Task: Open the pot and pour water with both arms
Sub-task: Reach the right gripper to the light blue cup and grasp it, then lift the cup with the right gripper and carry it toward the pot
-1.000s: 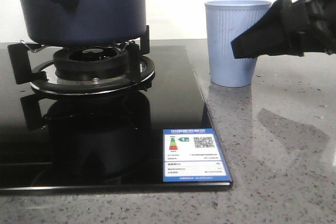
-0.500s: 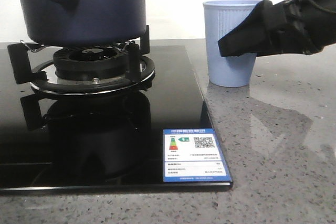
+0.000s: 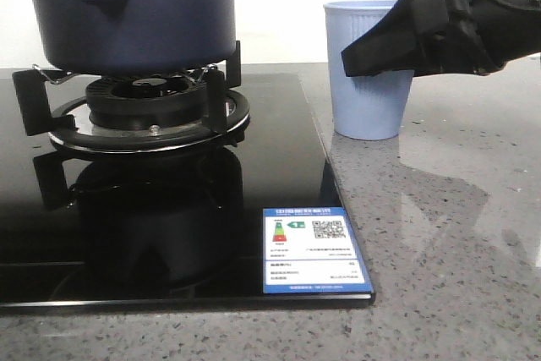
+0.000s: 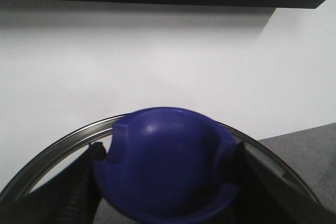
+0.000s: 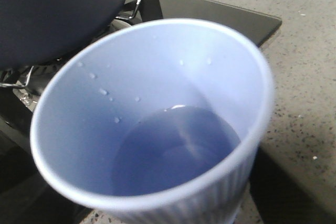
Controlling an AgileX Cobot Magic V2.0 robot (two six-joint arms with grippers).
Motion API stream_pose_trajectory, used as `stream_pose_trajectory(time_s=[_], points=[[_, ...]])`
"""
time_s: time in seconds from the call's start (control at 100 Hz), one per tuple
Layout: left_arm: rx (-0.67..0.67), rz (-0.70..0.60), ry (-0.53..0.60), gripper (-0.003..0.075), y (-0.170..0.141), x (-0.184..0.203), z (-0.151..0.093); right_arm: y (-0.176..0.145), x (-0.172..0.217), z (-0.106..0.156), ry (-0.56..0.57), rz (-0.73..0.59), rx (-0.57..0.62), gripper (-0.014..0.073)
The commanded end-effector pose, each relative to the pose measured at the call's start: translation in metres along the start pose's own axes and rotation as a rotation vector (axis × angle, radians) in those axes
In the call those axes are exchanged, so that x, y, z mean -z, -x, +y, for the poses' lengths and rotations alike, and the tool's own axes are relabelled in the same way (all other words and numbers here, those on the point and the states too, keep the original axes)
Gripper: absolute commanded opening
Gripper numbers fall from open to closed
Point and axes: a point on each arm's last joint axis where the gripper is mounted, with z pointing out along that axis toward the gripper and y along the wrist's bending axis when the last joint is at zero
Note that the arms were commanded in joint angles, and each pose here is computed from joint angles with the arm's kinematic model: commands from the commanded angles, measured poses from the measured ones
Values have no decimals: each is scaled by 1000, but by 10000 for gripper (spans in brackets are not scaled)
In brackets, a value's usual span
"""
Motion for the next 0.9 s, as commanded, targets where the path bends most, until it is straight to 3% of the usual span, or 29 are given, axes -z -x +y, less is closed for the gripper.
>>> stream_pose_trajectory(time_s=[0.0, 0.34, 0.63, 0.89], points=[[27, -123, 37, 417, 28, 17, -2, 19, 2, 2, 34, -104, -7, 541], [27, -123, 37, 417, 28, 17, -2, 14, -4, 1, 72, -100, -27, 537], [27, -123, 37, 417, 28, 17, -2, 14, -4, 1, 72, -100, -27, 323], [27, -123, 37, 417, 28, 17, -2, 14, -4, 1, 76, -102, -27, 308]])
